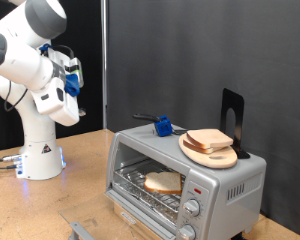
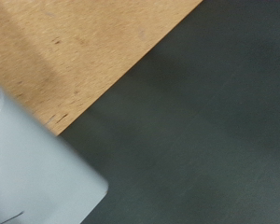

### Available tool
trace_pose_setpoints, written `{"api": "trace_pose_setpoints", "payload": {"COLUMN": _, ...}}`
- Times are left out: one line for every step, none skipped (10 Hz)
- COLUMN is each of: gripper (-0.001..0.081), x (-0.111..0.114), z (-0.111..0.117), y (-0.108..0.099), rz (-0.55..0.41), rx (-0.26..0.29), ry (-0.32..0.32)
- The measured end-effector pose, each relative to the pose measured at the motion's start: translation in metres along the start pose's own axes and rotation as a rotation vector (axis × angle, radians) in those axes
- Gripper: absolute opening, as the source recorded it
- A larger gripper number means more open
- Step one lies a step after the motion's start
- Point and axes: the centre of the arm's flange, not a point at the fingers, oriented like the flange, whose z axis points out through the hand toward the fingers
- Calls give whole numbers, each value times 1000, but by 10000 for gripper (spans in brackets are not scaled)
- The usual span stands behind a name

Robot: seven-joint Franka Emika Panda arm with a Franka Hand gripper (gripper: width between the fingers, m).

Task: Make a piece of toast with the oven

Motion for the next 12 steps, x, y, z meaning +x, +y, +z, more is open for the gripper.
{"api": "trace_pose_setpoints", "payload": {"gripper": 806, "x": -1, "z": -1, "y": 0, "rz": -4, "rx": 3, "ry": 47}}
{"api": "trace_pose_setpoints", "payload": {"gripper": 806, "x": -2, "z": -5, "y": 1, "rz": -3, "rx": 15, "ry": 112}}
{"api": "trace_pose_setpoints", "payload": {"gripper": 806, "x": -4, "z": -11, "y": 5, "rz": 5, "rx": 30, "ry": 181}}
{"api": "trace_pose_setpoints", "payload": {"gripper": 806, "x": -7, "z": -18, "y": 12, "rz": 22, "rx": 43, "ry": 237}}
{"api": "trace_pose_setpoints", "payload": {"gripper": 806, "x": -9, "z": -25, "y": 20, "rz": 47, "rx": 59, "ry": 298}}
{"api": "trace_pose_setpoints", "payload": {"gripper": 806, "x": -12, "z": -33, "y": 29, "rz": 81, "rx": 80, "ry": 363}}
{"api": "trace_pose_setpoints", "payload": {"gripper": 806, "x": -13, "z": -41, "y": 39, "rz": 125, "rx": 112, "ry": 428}}
{"api": "trace_pose_setpoints", "payload": {"gripper": 806, "x": -13, "z": -48, "y": 50, "rz": 175, "rx": 140, "ry": 473}}
{"api": "trace_pose_setpoints", "payload": {"gripper": 806, "x": -14, "z": -52, "y": 61, "rz": 222, "rx": 163, "ry": 485}}
{"api": "trace_pose_setpoints", "payload": {"gripper": 806, "x": -13, "z": -55, "y": 68, "rz": 268, "rx": 199, "ry": 466}}
{"api": "trace_pose_setpoints", "payload": {"gripper": 806, "x": -11, "z": -57, "y": 78, "rz": 293, "rx": 187, "ry": 427}}
{"api": "trace_pose_setpoints", "payload": {"gripper": 806, "x": -6, "z": -58, "y": 84, "rz": 302, "rx": 169, "ry": 389}}
